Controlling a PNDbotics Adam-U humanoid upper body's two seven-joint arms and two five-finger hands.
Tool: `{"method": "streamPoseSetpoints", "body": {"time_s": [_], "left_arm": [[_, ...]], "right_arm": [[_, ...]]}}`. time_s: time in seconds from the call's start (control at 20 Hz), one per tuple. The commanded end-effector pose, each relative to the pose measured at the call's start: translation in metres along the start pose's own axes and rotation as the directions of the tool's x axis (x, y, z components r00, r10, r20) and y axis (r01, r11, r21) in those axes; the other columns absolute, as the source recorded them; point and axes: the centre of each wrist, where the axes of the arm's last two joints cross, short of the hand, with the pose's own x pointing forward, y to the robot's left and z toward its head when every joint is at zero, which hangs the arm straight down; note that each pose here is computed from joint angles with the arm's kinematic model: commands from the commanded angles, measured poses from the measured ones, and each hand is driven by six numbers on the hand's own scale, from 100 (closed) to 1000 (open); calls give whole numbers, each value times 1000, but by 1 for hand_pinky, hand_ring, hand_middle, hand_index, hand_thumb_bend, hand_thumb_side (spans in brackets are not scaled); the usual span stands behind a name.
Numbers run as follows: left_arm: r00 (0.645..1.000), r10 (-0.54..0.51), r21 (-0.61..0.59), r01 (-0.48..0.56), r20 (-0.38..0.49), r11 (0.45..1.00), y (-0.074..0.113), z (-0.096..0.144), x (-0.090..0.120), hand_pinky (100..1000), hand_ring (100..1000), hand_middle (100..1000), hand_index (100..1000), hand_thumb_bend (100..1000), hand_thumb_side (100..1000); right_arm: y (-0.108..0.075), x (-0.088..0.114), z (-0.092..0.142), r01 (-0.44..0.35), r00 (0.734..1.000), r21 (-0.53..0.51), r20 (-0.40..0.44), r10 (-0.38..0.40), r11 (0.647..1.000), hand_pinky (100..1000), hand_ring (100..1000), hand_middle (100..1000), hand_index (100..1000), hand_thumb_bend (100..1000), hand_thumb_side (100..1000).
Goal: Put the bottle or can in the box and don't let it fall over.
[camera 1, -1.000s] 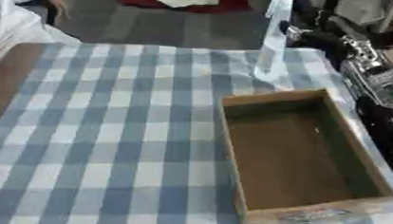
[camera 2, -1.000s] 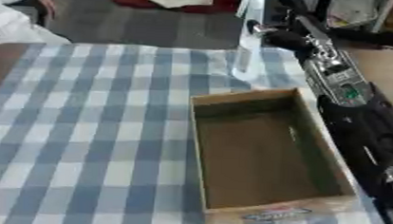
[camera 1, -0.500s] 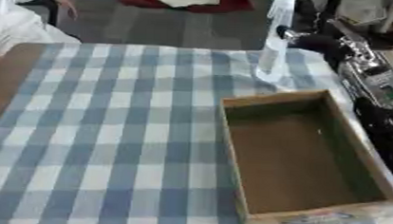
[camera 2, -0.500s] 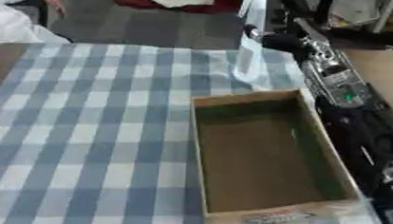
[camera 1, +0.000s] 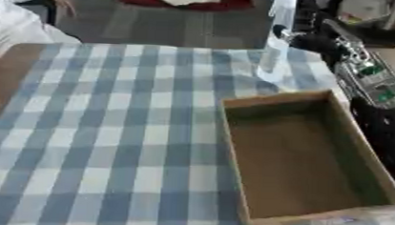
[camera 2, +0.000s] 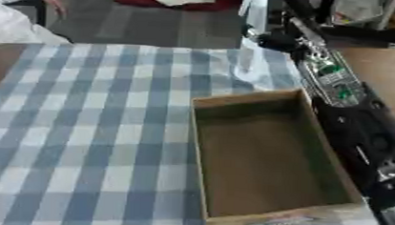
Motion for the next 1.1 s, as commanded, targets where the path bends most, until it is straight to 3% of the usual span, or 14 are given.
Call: {"method": "streamPoseSetpoints", "body": {"time_s": [0.05,1.1], "left_arm": [[1000,-11,-1,11,29,1000,4,-5,7,1000,837,797,816,495,529],[1000,-3,-7,4,30,1000,3,-5,5,1000,839,798,810,480,543]], "right_arm": [[-17,17,-1,-34,999,-38,40,35,999,995,976,938,989,373,267],[-24,39,-6,-42,995,-64,89,48,997,992,977,939,986,380,281]]}}
